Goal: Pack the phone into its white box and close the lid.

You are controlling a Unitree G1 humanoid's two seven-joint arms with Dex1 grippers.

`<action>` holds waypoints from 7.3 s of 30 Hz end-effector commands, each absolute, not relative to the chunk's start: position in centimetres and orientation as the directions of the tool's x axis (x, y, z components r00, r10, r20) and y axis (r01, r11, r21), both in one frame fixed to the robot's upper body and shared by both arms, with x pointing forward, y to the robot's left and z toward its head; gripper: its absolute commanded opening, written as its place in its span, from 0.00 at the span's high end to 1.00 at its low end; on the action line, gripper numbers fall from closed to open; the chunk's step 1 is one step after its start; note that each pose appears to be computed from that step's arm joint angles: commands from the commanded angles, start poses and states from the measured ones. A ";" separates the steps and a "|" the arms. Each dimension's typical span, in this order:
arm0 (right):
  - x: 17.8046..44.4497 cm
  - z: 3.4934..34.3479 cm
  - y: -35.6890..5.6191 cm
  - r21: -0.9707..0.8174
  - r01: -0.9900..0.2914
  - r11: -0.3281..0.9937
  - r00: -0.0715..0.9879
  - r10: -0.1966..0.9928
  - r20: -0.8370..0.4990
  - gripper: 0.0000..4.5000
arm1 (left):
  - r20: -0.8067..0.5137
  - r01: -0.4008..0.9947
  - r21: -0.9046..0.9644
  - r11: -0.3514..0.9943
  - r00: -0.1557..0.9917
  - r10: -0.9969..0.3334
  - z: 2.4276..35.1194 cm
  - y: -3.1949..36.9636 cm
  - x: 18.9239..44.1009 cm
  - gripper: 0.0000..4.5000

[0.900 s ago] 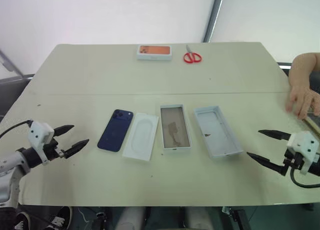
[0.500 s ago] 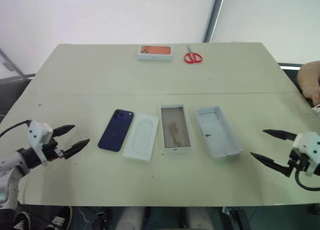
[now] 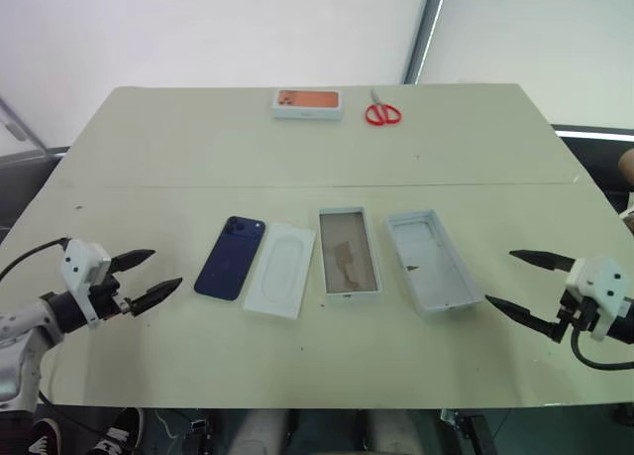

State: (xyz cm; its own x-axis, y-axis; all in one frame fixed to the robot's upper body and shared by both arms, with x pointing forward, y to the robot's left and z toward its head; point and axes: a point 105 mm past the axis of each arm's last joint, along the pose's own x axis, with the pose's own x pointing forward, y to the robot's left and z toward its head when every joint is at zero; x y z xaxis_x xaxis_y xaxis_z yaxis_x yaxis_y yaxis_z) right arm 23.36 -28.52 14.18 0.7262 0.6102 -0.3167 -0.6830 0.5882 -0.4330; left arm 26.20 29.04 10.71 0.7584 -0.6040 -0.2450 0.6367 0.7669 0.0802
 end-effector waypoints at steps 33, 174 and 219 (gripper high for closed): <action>25.6 15.9 -22.6 -0.450 -0.723 0.524 0.665 0.705 -0.247 0.01 | -0.397 0.494 -0.615 0.615 0.480 -0.782 9.5 16.1 25.7 0.00; 30.0 15.7 -7.1 -0.425 -0.849 0.313 0.429 0.878 -0.213 0.71 | -0.238 0.686 -0.365 0.629 0.585 -0.776 14.3 15.0 29.2 0.00; 31.7 16.6 1.5 -0.511 -0.802 0.309 0.455 0.871 -0.186 0.93 | -0.364 0.459 -0.308 0.833 0.752 -0.549 12.0 26.7 31.9 0.00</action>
State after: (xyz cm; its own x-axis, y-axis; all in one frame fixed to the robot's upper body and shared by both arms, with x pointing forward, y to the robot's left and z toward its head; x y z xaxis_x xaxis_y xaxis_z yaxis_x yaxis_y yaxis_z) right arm 31.96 0.71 15.26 0.4520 0.8638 -0.2226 -0.8271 0.3123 -0.4674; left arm 31.92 25.92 11.53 0.7523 -0.5570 -0.3519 0.4658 0.8274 -0.3138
